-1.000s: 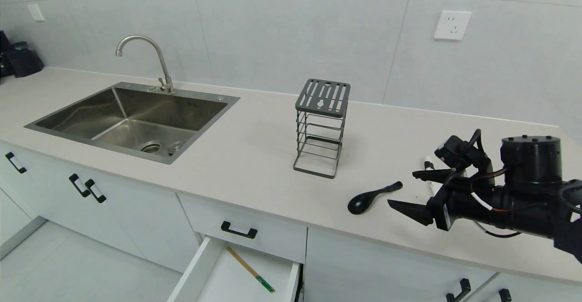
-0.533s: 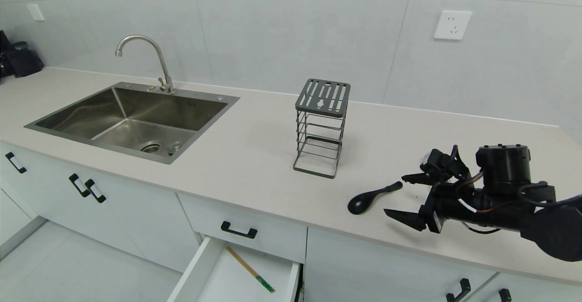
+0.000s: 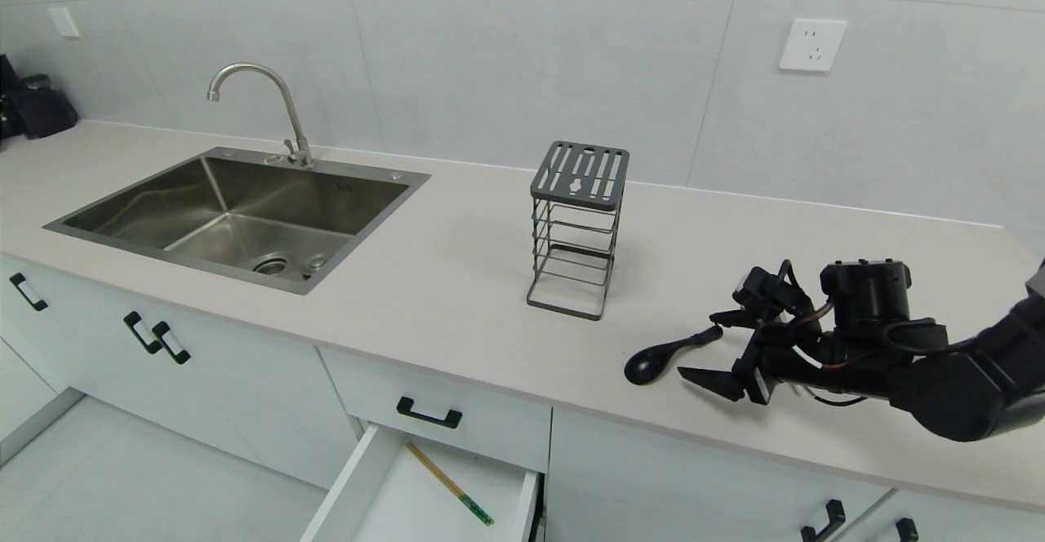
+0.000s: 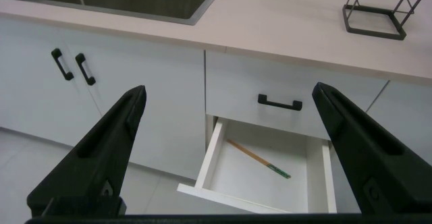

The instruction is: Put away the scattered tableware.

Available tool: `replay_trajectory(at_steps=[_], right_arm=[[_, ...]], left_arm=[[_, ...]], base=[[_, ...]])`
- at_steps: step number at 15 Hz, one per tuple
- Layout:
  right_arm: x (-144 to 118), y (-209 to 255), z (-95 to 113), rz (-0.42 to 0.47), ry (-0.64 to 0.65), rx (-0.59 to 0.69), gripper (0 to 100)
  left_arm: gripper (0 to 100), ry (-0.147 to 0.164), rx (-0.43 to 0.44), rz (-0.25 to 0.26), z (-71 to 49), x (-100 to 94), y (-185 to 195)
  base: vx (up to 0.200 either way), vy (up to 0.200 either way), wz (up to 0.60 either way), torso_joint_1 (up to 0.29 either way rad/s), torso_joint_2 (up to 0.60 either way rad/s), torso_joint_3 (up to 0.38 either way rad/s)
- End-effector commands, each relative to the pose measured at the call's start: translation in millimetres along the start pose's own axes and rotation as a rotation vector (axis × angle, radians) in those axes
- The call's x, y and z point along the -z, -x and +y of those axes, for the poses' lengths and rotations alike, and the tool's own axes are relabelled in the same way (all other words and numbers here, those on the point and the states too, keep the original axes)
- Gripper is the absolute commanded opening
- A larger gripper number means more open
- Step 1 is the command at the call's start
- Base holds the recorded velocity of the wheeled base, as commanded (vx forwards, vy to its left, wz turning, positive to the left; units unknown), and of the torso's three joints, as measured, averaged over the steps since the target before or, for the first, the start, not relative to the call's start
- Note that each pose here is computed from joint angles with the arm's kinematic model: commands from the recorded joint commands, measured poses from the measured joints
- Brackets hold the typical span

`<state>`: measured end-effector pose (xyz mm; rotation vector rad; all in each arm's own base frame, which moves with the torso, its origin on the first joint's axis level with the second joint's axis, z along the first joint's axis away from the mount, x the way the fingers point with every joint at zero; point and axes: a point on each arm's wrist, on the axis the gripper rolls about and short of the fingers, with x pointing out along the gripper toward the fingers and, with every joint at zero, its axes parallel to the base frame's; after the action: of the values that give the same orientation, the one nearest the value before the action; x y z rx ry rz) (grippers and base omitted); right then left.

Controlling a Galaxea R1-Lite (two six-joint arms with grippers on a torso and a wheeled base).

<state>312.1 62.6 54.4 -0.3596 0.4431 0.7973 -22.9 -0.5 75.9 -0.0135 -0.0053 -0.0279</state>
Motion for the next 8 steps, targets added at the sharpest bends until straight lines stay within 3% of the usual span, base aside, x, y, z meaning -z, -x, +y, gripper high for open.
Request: replay_trajectory(at_steps=[1, 8], right_arm=[[4.7, -8.2, -1.5, 0.012, -0.007, -0.009, 100], [6.8, -45.2, -10.9, 0.007, 0.001, -0.027, 100]], left_arm=[[100, 0.000, 0.000, 0.001, 0.0, -0.1, -0.1], [100, 0.000, 0.000, 0.001, 0.0, -0.1, -0.1]], base=[[0.000, 0.000, 0.00, 0.000, 0.00, 0.000], [0.000, 0.000, 0.00, 0.000, 0.00, 0.000]])
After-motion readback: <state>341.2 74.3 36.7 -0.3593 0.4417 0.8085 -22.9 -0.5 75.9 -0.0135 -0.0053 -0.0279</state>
